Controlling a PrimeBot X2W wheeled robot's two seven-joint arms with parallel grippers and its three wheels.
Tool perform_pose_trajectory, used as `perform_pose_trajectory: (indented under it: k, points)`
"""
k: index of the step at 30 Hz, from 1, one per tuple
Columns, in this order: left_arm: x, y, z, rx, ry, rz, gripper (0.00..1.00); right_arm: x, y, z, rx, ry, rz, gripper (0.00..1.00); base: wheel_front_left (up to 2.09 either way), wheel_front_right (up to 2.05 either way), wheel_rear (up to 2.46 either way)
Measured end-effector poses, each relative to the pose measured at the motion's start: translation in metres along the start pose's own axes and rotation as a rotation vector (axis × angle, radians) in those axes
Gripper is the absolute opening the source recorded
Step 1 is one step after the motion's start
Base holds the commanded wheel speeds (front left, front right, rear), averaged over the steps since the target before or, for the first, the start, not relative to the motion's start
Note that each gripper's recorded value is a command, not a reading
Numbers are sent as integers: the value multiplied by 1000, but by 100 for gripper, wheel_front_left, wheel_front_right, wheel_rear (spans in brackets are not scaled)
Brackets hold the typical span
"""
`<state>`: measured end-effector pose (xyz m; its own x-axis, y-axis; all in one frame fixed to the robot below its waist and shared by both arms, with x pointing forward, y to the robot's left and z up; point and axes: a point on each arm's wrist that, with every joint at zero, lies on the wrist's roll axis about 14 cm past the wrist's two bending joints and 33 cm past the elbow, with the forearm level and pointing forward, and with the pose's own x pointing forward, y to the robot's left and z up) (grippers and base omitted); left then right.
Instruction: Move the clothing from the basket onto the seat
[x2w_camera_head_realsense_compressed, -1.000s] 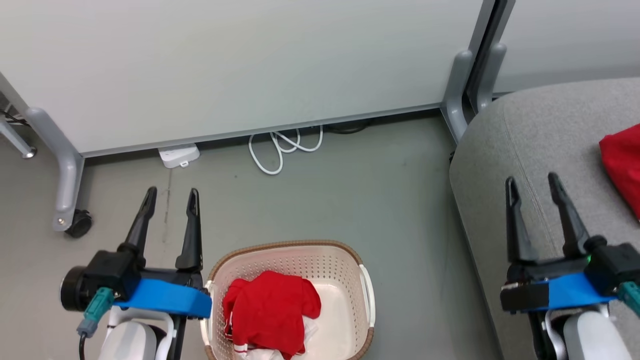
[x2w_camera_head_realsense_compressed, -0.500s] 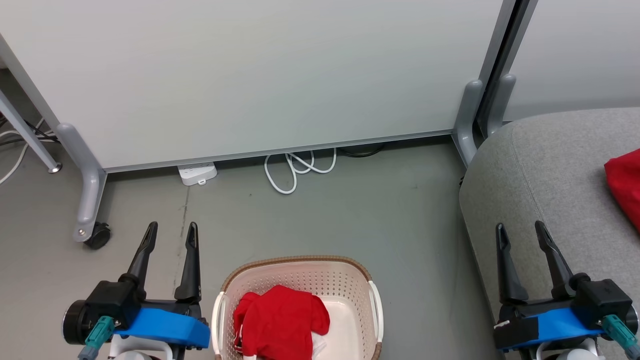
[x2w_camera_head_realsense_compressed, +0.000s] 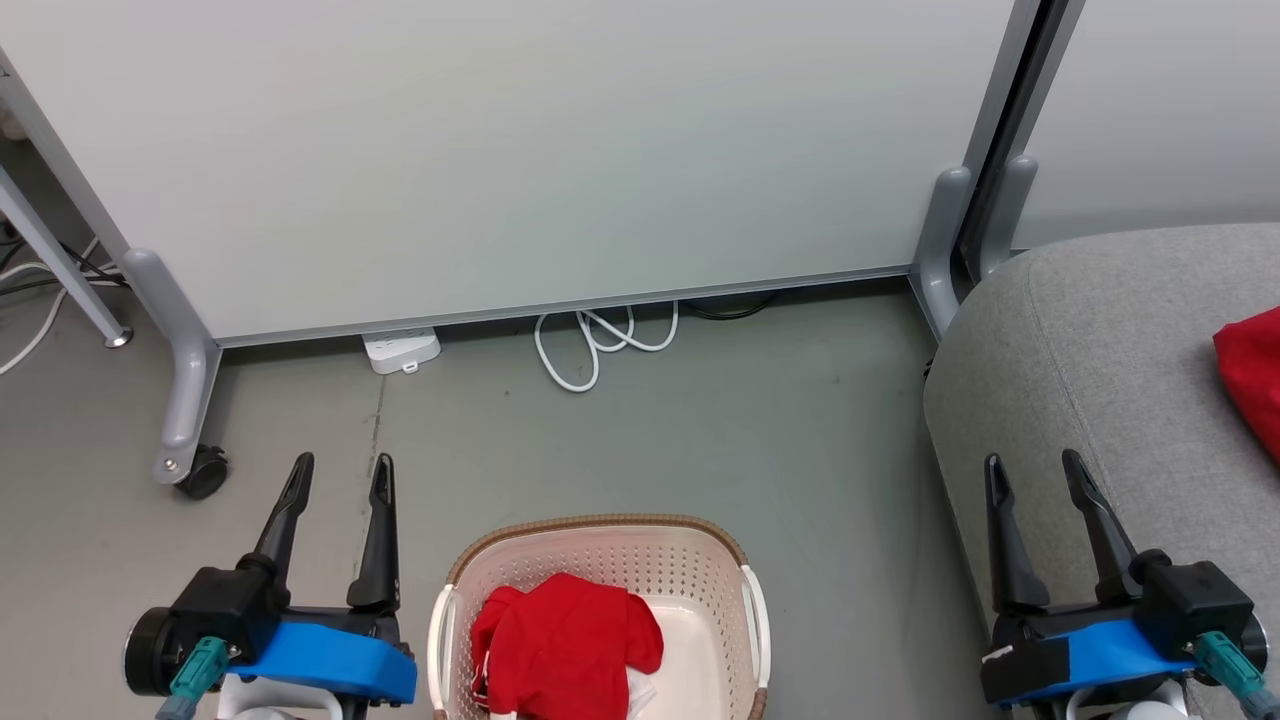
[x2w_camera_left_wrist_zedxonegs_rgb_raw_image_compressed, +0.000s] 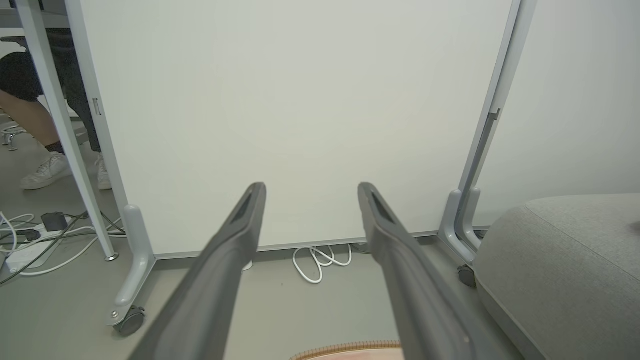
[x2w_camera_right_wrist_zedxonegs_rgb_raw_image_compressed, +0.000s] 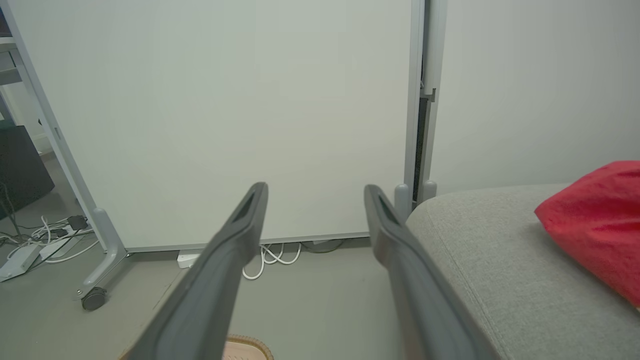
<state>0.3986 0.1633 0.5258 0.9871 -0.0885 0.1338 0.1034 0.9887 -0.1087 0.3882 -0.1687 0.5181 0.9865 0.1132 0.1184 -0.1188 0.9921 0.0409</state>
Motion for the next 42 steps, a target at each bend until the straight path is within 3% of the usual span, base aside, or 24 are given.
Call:
perform_pose_trajectory:
  k: [10,18,27,42]
  points:
    - [19,-20,-9,18,25,-75,100,3,-3,-5,1,13,-8,100,0,0,0]
    - [56,-53,-34,60,88,-210,100,24,-16,-4,-19,-2,-28,100,0,0,0]
    - [85,-89,-102,126,257,-400,100,57,-37,-4,-59,-28,-61,100,0,0,0]
    - [78,-104,-251,288,615,-662,100,94,-65,-47,-114,30,-95,100,0,0,0]
